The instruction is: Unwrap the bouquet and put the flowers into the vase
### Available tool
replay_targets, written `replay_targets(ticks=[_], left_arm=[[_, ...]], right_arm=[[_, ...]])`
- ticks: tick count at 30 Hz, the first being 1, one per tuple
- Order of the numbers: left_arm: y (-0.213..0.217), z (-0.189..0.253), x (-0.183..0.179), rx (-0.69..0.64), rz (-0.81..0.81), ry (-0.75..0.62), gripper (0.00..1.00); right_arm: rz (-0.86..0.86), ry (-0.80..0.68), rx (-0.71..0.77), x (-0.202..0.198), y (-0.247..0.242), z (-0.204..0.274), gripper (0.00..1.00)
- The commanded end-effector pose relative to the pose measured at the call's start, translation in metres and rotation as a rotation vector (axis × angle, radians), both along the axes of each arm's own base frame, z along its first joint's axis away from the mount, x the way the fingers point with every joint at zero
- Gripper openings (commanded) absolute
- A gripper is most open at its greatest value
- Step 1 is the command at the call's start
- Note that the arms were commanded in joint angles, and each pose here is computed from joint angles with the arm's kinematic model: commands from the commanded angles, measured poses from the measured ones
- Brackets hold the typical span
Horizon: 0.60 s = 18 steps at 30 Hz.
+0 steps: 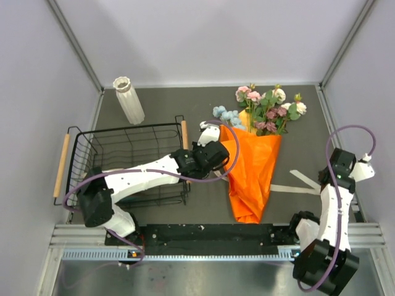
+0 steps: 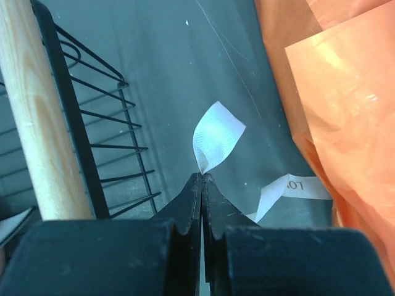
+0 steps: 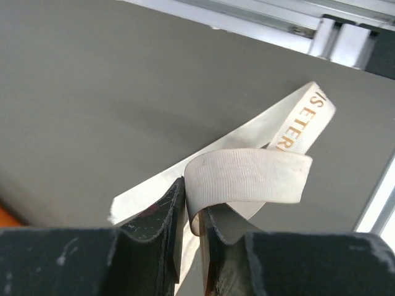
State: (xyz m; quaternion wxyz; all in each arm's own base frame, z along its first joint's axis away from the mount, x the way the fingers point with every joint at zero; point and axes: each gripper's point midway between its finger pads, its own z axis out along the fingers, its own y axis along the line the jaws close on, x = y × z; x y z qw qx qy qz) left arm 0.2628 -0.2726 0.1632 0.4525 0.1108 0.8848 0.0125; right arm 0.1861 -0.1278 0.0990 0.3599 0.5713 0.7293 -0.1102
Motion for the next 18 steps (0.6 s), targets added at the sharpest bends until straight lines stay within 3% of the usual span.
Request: replay_targets(ticks=[1, 4, 5, 6, 8, 9, 10, 12, 13, 14, 18], left_arm=[[0.013, -0.010, 0.000, -0.064, 0.116, 0.015, 0.00], [0.021, -0.026, 0.000, -0.068, 0.180, 0.042, 0.00], [0.021, -0.032, -0.001, -0.074, 0.188, 0.066, 0.00], [0.017, -0.033, -0.001, -0.080, 0.177, 0.074, 0.00], [0.006, -0.034, -0.001, -0.096, 0.115, 0.090, 0.13], [-0.002, -0.036, -0.006, -0.119, 0.073, 0.120, 0.21], [-0.004, -0.033, -0.009, -0.133, 0.053, 0.124, 0.35], [-0.013, -0.028, -0.014, -0.163, -0.012, 0.149, 0.44], [-0.015, -0.019, -0.016, -0.187, -0.035, 0.145, 0.47], [-0.018, -0.014, -0.018, -0.192, -0.070, 0.145, 0.56], [-0.035, 0.017, -0.028, -0.263, -0.204, 0.149, 0.71]], right_arm=[[-0.108, 0.021, -0.103, -0.006, -0.027, 0.022, 0.16], [-0.088, 0.005, -0.099, -0.001, -0.026, 0.027, 0.21], [-0.074, -0.004, -0.092, 0.001, -0.024, 0.028, 0.28], [-0.045, -0.002, -0.085, 0.003, -0.021, 0.027, 0.42], [0.037, -0.038, -0.036, 0.014, -0.008, 0.026, 0.69], [0.079, -0.049, -0.030, 0.017, -0.003, 0.029, 0.77], [0.135, -0.067, 0.014, 0.022, 0.009, 0.029, 0.80], [0.199, -0.101, 0.044, 0.022, 0.023, 0.034, 0.83], [0.251, -0.121, 0.082, 0.024, 0.037, 0.035, 0.92], [0.299, -0.107, 0.113, 0.020, 0.049, 0.033, 0.93], [0.557, -0.152, 0.127, 0.025, 0.115, 0.053, 0.93]])
